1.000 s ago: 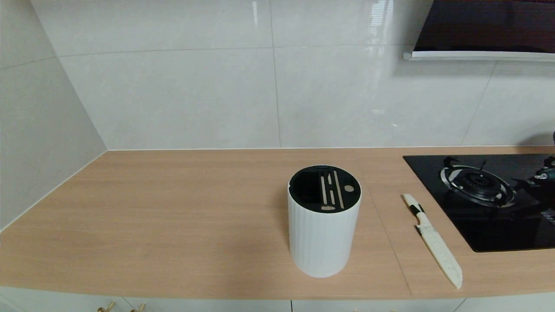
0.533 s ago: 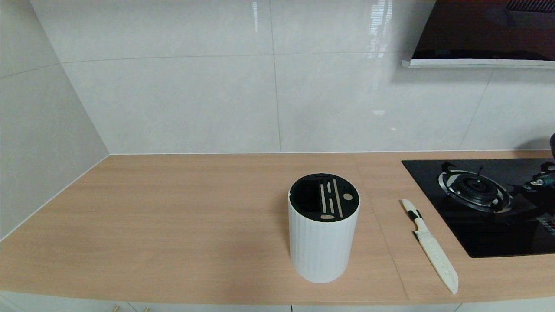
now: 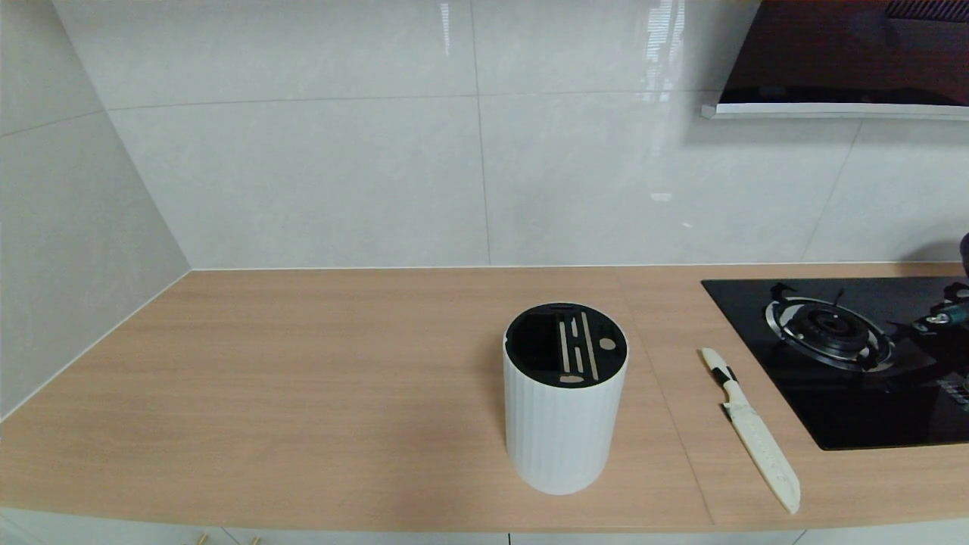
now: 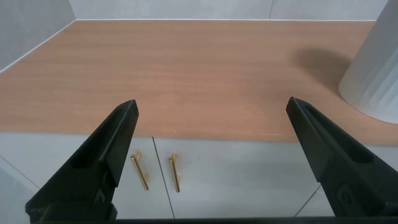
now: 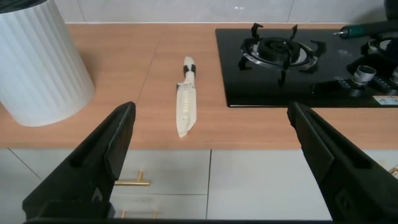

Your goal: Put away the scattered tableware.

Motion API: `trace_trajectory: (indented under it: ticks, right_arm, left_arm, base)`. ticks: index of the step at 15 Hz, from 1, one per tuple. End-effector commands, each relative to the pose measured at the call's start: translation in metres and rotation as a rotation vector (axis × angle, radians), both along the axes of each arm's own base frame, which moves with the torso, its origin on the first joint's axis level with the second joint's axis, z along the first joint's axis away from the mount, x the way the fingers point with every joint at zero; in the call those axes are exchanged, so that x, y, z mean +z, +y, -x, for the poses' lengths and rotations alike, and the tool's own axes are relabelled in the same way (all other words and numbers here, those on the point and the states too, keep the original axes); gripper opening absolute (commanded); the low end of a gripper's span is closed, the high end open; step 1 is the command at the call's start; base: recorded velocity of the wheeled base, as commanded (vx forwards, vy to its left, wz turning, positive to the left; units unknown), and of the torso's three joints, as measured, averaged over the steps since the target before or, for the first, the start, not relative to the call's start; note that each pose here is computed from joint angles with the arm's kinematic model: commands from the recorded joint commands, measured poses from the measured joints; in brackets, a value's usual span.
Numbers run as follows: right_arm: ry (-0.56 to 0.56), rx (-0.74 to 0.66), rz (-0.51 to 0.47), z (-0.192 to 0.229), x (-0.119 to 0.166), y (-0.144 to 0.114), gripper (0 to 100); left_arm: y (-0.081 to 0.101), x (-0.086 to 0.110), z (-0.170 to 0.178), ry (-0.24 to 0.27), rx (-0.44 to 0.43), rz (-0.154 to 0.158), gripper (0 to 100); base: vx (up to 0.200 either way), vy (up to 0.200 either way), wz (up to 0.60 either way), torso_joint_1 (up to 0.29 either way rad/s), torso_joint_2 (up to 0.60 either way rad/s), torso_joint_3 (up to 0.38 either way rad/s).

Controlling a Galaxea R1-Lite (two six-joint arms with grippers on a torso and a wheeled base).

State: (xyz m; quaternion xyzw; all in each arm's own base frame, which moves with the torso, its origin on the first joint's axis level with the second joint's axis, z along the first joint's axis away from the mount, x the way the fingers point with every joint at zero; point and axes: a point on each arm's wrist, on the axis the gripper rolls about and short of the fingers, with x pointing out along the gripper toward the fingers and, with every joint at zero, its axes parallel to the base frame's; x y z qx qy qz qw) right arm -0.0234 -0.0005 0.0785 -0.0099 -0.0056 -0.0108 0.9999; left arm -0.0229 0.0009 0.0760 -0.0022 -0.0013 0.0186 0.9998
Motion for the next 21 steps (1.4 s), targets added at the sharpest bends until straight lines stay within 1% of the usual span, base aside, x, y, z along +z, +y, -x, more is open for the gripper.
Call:
trace_trajectory:
  ticks: [1,2,3,4,6,8,9,10,11,12,14,16,18,21]
  right_arm:
    - [-0.081,0.013,-0.009,0.007,0.043,0.0,100]
    - [-0.061,0.033,-0.023,0.001,0.069,0.0,100]
    - [-0.019,0.048,-0.023,-0.007,0.076,0.0,100]
    - [0.073,0.062,-0.018,-0.026,0.088,0.001,100]
    - [0.183,0.067,-0.008,-0.061,0.114,0.002,100]
    - [0.225,0.086,-0.029,-0.103,0.139,0.005,100]
    - [0.219,0.106,-0.055,-0.123,0.146,0.008,100]
    - [0.206,0.131,-0.06,-0.14,0.149,0.013,100]
    - [0.207,0.139,-0.059,-0.145,0.15,0.015,100]
    - [0.263,0.149,-0.049,-0.17,0.147,0.022,100]
    - [0.347,0.144,-0.033,-0.196,0.137,0.027,100]
    - [0.467,0.139,-0.009,-0.229,0.115,0.032,100]
    - [0.574,0.14,0.007,-0.252,0.092,0.036,100]
    - [0.656,0.134,0.012,-0.276,0.058,0.039,100]
  left_arm:
    - [0.0,0.0,0.0,0.001,0.001,0.0,100]
    - [0.0,0.0,0.0,0.001,0.0,0.0,100]
    - [0.0,0.0,0.0,0.001,0.0,0.0,100]
    - [0.0,0.0,0.0,0.001,0.0,0.0,100]
    - [0.0,0.0,0.0,-0.002,0.001,0.0,100]
    - [0.0,0.0,0.0,-0.001,0.0,0.0,100]
    - [0.0,0.0,0.0,0.001,0.0,0.0,100]
    - [0.0,0.0,0.0,0.001,0.001,0.0,100]
    - [0.0,0.0,0.0,-0.001,0.0,0.0,100]
    - [0.0,0.0,0.0,-0.001,0.0,0.0,100]
    - [0.0,0.0,0.0,0.003,0.0,0.0,100]
    - [0.0,0.0,0.0,0.003,0.0,0.0,100]
    - [0.0,0.0,0.0,0.001,0.0,0.0,100]
    - [0.0,0.0,0.0,0.001,0.001,0.0,100]
  base:
    - [0.0,0.0,0.0,0.0,0.0,0.0]
    - [0.0,0.0,0.0,0.0,0.0,0.0]
    - [0.0,0.0,0.0,0.0,0.0,0.0]
    - [0.0,0.0,0.0,0.0,0.0,0.0]
    - [0.0,0.0,0.0,0.0,0.0,0.0]
    - [0.0,0.0,0.0,0.0,0.0,0.0]
    - [0.0,0.0,0.0,0.0,0.0,0.0]
    - [0.0,0.0,0.0,0.0,0.0,0.0]
    - [0.0,0.0,0.0,0.0,0.0,0.0]
    - [0.0,0.0,0.0,0.0,0.0,0.0]
    - [0.0,0.0,0.0,0.0,0.0,0.0]
    - [0.0,0.0,0.0,0.0,0.0,0.0]
    - [0.0,0.0,0.0,0.0,0.0,0.0]
    - [0.0,0.0,0.0,0.0,0.0,0.0]
